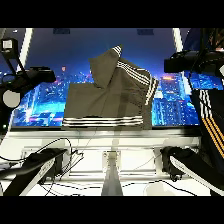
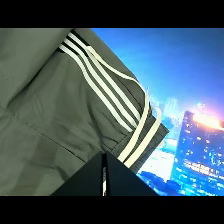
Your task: Fold the clothes and pants, and hang the long-sleeved shirts on hangers.
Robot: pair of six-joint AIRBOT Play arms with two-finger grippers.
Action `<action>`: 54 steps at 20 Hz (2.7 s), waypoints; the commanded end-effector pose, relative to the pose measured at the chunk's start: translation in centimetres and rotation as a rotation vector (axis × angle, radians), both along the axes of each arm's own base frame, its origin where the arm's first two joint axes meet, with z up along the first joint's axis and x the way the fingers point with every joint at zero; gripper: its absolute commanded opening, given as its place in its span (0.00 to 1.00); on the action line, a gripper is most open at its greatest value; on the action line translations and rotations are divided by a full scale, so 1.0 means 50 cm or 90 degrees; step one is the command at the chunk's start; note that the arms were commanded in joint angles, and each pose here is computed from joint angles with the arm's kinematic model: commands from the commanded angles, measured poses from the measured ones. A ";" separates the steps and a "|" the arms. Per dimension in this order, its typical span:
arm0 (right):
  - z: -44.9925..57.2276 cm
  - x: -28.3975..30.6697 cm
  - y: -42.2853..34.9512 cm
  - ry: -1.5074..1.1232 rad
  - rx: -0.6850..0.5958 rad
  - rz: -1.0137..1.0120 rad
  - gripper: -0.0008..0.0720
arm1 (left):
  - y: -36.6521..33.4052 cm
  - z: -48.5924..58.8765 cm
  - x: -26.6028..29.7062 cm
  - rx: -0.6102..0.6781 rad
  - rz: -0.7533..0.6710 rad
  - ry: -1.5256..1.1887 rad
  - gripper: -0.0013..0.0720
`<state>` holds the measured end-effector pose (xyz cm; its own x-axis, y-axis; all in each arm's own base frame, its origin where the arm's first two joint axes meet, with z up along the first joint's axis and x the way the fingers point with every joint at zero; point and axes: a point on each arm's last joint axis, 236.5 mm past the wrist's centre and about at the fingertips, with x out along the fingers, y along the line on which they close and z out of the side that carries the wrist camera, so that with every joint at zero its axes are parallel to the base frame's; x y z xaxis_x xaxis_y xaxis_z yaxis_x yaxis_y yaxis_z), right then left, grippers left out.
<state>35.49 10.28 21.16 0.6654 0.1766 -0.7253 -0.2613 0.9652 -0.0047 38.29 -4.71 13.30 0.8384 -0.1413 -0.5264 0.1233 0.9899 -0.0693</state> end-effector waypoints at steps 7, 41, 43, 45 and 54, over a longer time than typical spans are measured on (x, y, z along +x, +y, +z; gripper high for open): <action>0.001 0.000 0.001 -0.001 0.000 0.001 0.04 | 0.001 0.001 0.000 0.000 0.000 -0.001 0.03; -0.677 -0.380 0.019 0.640 0.472 -0.099 0.68 | 0.197 -0.320 -0.113 -0.032 0.196 0.428 0.49; -0.671 -0.368 0.045 0.609 0.450 -0.029 0.58 | 0.231 -0.367 -0.168 -0.040 0.207 0.522 0.49; -0.663 -0.349 0.051 0.585 0.431 0.007 0.41 | 0.241 -0.396 -0.225 -0.046 0.154 0.606 0.37; -0.636 -0.282 0.043 0.522 0.419 0.036 0.04 | 0.212 -0.432 -0.336 -0.150 0.062 0.731 0.03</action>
